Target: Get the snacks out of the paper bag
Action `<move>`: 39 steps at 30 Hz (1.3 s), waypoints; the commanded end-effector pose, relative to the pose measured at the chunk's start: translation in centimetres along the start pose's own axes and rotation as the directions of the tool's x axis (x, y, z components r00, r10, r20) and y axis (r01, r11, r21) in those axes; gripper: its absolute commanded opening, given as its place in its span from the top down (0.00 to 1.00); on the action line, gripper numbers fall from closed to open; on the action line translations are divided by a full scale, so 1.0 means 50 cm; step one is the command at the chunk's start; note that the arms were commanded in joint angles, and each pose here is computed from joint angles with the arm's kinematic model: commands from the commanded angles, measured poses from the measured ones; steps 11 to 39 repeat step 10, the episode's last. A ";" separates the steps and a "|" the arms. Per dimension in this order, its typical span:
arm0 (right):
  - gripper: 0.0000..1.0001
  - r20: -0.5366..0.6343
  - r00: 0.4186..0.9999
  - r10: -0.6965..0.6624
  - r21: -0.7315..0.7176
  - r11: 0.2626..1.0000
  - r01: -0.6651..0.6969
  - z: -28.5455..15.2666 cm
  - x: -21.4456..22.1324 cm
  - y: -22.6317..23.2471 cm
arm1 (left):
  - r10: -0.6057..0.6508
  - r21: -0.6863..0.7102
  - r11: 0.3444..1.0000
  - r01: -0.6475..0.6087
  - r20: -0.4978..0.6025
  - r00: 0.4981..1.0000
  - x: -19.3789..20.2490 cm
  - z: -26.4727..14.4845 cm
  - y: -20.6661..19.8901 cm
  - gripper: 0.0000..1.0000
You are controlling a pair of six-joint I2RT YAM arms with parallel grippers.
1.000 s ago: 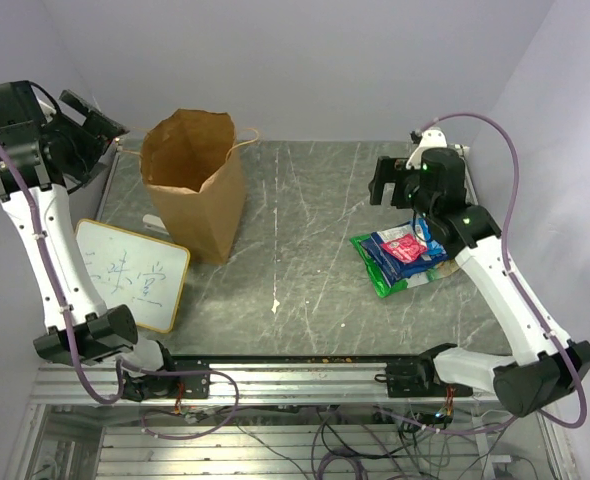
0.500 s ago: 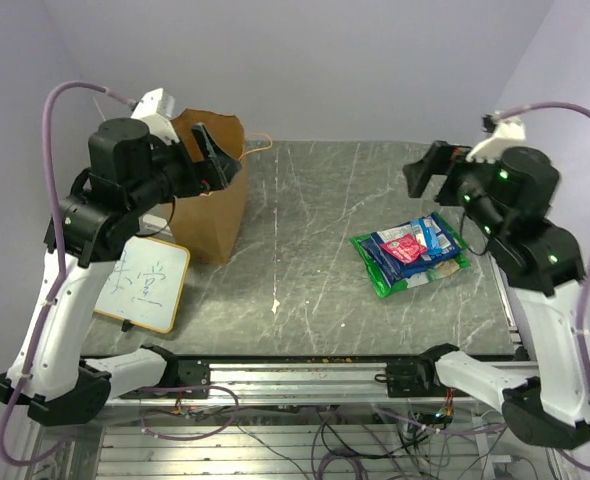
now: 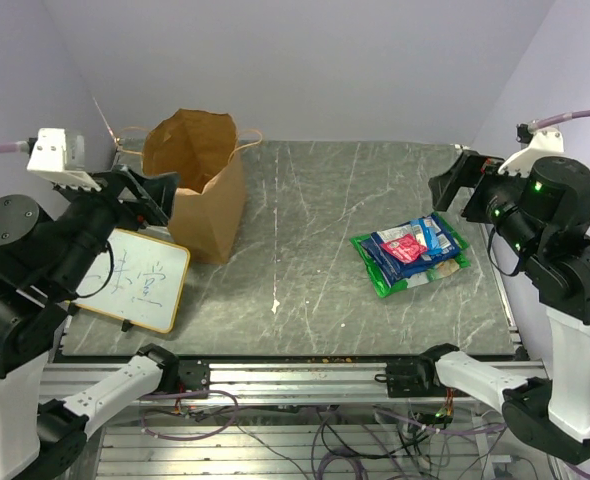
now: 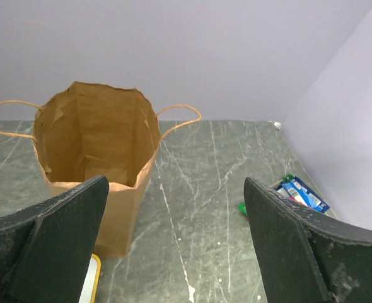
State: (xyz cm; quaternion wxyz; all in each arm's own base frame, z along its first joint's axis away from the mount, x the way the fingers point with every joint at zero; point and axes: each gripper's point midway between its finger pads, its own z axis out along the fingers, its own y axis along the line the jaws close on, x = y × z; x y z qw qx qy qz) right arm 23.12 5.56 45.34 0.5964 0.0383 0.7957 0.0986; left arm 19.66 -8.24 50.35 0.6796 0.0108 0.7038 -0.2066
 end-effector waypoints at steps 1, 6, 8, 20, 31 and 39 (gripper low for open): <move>0.00 -0.006 0.999 0.040 0.073 0.997 -0.039 -0.014 0.011 -0.029 | -0.016 -0.052 0.999 0.017 0.022 1.000 -0.022 0.011 0.011 0.01; 0.00 0.012 0.999 0.049 0.086 0.995 -0.050 -0.005 0.007 -0.031 | -0.037 -0.039 0.999 0.037 0.014 0.999 -0.031 0.013 0.000 0.01; 0.00 0.016 0.998 0.053 0.126 0.991 -0.054 0.006 0.008 -0.042 | -0.039 -0.031 0.999 0.039 0.011 0.999 -0.030 0.015 -0.003 0.01; 0.00 0.010 0.997 0.072 0.174 0.982 -0.073 0.017 0.004 -0.051 | -0.043 -0.034 0.998 0.044 0.007 0.999 -0.028 0.016 -0.003 0.01; 0.00 0.010 0.997 0.072 0.174 0.982 -0.073 0.017 0.004 -0.051 | -0.043 -0.034 0.998 0.044 0.007 0.999 -0.028 0.016 -0.003 0.01; 0.00 0.010 0.997 0.072 0.174 0.982 -0.073 0.017 0.004 -0.051 | -0.043 -0.034 0.998 0.044 0.007 0.999 -0.028 0.016 -0.003 0.01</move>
